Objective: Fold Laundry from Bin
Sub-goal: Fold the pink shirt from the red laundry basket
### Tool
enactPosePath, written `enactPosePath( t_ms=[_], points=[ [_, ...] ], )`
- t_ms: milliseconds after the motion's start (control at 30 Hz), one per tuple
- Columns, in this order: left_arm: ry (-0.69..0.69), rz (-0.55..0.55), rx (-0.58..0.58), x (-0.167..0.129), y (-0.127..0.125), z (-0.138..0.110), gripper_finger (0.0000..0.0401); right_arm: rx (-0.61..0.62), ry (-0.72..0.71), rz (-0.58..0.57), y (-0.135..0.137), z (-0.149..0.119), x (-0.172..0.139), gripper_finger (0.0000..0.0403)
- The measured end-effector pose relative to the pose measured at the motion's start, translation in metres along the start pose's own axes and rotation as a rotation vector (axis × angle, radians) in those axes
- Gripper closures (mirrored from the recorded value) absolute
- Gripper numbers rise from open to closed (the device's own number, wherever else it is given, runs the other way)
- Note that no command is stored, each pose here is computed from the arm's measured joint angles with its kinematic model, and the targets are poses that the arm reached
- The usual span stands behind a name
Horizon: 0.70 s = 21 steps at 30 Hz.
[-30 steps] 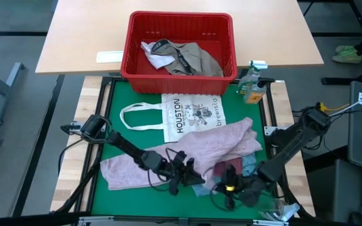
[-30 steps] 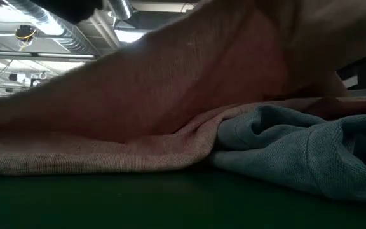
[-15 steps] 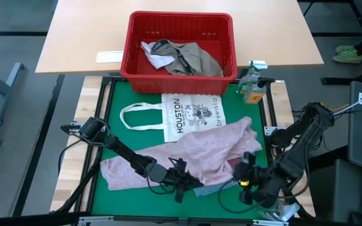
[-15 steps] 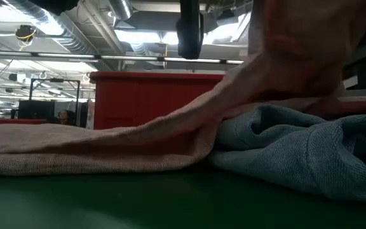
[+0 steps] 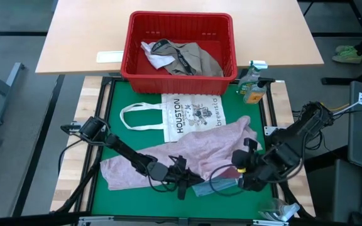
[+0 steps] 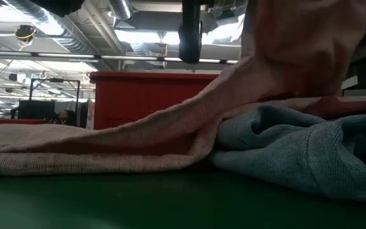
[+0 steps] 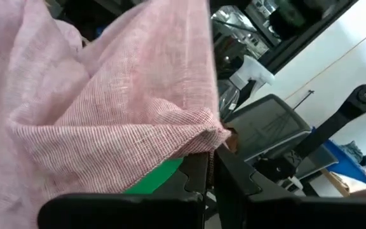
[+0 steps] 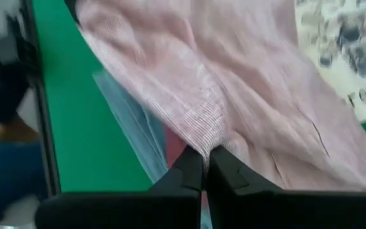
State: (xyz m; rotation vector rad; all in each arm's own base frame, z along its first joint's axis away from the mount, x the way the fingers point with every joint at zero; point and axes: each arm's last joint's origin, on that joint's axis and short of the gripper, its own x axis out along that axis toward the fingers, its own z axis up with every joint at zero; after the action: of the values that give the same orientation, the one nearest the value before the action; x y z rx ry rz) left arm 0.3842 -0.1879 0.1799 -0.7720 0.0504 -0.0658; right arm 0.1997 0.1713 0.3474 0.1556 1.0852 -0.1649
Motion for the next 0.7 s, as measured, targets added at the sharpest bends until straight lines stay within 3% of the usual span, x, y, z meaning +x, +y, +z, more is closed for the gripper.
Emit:
enactPosePath(
  t_ms=[167, 300, 467, 700],
  points=[
    [-0.018, 0.007, -0.004, 0.001, 0.001, 0.002, 0.039, -0.012, 0.113, -0.06, -0.013, 0.0, -0.005, 0.04],
    [-0.032, 0.006, -0.008, 0.001, 0.0, 0.004, 0.039, -0.016, 0.092, -0.082, -0.019, 0.005, -0.023, 0.04],
    [-0.038, -0.007, -0.015, 0.001, -0.002, 0.005, 0.039, -0.02, 0.018, 0.004, -0.019, 0.018, -0.051, 0.0399],
    [-0.034, -0.048, -0.025, -0.001, -0.007, 0.004, 0.039, -0.053, 0.01, 0.232, -0.015, 0.029, -0.08, 0.0398]
  ],
)
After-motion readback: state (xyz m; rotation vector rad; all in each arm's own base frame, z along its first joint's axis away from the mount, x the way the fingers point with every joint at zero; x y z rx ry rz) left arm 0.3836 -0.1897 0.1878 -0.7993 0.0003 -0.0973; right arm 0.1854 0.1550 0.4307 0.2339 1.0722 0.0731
